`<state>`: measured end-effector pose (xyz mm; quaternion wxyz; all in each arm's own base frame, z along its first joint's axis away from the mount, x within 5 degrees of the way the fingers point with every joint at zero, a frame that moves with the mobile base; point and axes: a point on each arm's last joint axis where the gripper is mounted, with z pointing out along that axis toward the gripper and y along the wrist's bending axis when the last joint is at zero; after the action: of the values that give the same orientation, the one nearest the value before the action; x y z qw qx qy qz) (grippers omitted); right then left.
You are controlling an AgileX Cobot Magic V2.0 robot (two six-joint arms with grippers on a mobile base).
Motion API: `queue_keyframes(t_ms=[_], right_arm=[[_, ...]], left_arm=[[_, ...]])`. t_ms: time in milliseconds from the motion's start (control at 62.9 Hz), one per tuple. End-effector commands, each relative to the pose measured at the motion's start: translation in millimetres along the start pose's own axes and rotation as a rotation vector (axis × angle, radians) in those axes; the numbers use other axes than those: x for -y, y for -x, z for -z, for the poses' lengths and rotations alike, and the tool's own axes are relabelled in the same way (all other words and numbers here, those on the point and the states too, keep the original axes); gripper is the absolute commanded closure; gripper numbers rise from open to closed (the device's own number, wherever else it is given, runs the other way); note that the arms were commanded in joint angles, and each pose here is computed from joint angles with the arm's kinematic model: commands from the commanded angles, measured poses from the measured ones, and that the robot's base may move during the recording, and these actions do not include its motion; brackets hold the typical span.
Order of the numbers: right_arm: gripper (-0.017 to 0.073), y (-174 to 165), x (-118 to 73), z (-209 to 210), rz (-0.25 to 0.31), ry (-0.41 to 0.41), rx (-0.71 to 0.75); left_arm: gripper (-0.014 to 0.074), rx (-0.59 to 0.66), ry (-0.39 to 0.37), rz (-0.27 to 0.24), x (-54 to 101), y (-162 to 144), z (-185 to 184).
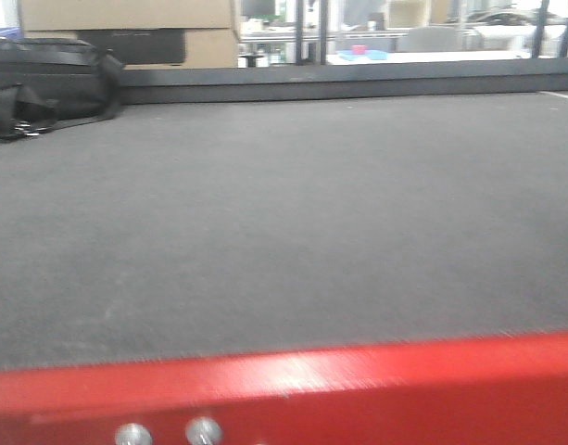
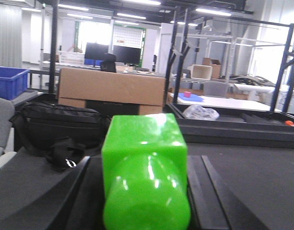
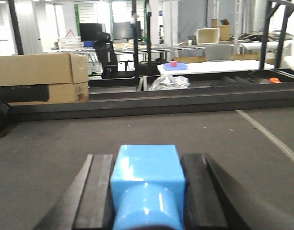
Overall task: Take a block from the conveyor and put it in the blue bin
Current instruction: 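Drive the base away from the conveyor to the shelf of blue bins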
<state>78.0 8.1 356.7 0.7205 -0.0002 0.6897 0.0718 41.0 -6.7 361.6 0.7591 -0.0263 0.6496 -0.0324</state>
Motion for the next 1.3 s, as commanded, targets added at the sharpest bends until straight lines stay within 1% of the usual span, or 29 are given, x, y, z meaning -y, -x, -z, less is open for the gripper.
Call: queue_keyframes(t_ms=[0, 223, 429, 1288], right_arm=[[0.0721, 3.4, 0.3, 1.1, 0.011, -0.004, 0.031], [0.0721, 3.4, 0.3, 1.1, 0.011, -0.004, 0.031], [0.0721, 3.4, 0.3, 1.1, 0.011, -0.004, 0.031], [0.0721, 3.5, 0.3, 1.1, 0.011, -0.004, 0.032]], left_arm=[[0.0705, 0.014, 0.001, 0.005, 0.0, 1.1, 0.7], [0.0705, 0.016, 0.001, 0.004, 0.1, 1.2, 1.2], [0.0705, 0.045, -0.002, 0.001, 1.2, 3.2, 7.9], [0.0705, 0.045, -0.002, 0.001, 1.2, 3.2, 7.9]])
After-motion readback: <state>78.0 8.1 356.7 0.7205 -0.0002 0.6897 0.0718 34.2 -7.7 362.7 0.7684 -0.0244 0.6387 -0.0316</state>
